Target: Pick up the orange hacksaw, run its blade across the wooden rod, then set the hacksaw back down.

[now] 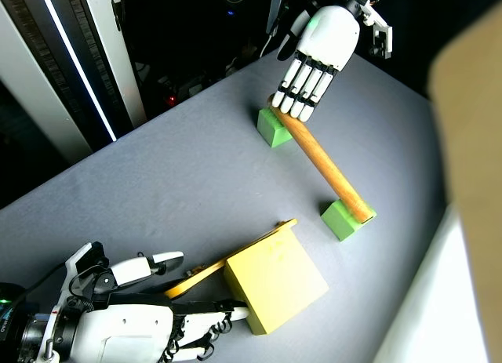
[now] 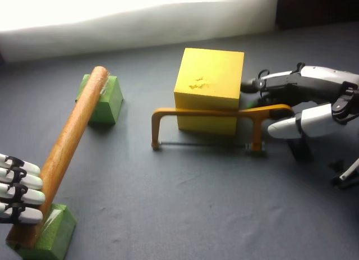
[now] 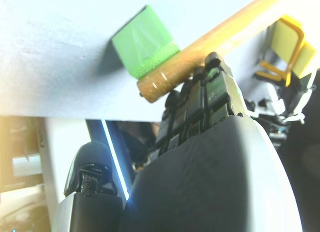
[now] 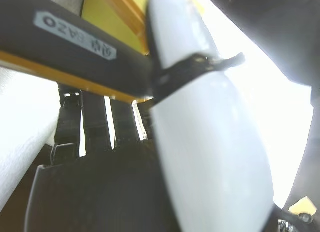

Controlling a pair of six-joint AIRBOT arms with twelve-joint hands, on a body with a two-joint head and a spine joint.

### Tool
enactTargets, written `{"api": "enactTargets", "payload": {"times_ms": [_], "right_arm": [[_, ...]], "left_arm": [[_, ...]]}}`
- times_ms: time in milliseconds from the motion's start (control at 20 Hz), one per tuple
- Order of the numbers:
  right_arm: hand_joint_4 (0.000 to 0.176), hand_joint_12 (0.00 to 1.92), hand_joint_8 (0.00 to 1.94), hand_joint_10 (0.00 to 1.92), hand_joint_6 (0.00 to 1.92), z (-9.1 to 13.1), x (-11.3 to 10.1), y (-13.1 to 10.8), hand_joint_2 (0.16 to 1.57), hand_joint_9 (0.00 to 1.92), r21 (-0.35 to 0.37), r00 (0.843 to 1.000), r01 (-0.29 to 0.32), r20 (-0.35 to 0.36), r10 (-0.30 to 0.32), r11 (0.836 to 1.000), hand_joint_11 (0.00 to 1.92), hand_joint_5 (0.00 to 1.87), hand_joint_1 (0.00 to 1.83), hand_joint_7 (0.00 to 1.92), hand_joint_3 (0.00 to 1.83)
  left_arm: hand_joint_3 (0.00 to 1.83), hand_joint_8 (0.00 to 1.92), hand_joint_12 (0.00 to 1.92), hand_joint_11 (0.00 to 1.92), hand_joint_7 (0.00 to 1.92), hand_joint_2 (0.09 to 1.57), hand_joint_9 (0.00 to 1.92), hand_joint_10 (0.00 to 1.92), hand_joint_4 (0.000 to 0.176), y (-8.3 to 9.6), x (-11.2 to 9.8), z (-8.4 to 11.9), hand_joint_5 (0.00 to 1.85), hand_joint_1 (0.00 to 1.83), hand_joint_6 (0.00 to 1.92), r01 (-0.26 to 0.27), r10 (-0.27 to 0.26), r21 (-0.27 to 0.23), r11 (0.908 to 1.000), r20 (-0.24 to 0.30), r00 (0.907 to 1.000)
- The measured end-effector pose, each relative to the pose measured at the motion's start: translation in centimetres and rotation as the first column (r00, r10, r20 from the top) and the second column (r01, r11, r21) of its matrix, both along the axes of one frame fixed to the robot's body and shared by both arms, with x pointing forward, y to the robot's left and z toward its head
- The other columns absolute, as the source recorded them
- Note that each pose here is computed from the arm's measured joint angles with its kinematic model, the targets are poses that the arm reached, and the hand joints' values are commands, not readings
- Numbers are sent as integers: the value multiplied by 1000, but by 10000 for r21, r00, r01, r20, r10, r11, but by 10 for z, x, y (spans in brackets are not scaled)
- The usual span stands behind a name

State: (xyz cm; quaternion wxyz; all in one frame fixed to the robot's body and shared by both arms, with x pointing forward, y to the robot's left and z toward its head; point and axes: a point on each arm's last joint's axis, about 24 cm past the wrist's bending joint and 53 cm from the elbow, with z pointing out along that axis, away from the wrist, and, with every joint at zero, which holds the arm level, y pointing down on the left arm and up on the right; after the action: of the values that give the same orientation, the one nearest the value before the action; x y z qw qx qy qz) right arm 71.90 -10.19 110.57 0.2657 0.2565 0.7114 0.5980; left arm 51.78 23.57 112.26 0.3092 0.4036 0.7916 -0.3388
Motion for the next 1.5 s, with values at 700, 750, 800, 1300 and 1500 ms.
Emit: {"api": "enactTargets", "payload": {"times_ms": [700,750,800,1300,1500], "right_arm": [[0,1384,866,1210,656,15,-35,17,1069,1043,-406,9881,-1258,838,1289,9912,938,1021,1395,1086,1],[0,1407,1000,1142,750,20,-37,13,1081,1025,-434,9869,-1264,956,1301,9910,931,1014,1294,1084,6],[0,1440,960,1256,731,29,-39,7,1089,996,-380,9852,-1181,1206,1219,9923,900,983,1370,1052,2],[0,1715,1318,1401,737,81,-53,-10,1129,741,617,9724,437,2264,-567,9971,636,1047,1246,892,0],[0,1581,1144,1375,895,90,-55,-13,1137,831,295,9463,936,3081,-981,9952,765,913,1346,951,1]], "left_arm": [[0,5,12,17,46,1293,49,7,0,0,1,1,65,68,3,-53,53,-47,10000,14,10000],[3,1,2,3,28,1301,33,1,0,-1,1,1,47,41,1,-58,58,-61,10000,12,10000],[2,0,0,0,6,1303,17,0,0,-1,1,1,33,52,0,-54,54,-68,10000,8,10000],[0,0,0,0,0,1304,0,0,0,0,1,1,42,163,3,-51,51,-32,10000,13,10000],[4,0,0,0,0,1315,0,0,0,0,1,1,19,46,2,-52,52,-30,10000,17,10000]]}}
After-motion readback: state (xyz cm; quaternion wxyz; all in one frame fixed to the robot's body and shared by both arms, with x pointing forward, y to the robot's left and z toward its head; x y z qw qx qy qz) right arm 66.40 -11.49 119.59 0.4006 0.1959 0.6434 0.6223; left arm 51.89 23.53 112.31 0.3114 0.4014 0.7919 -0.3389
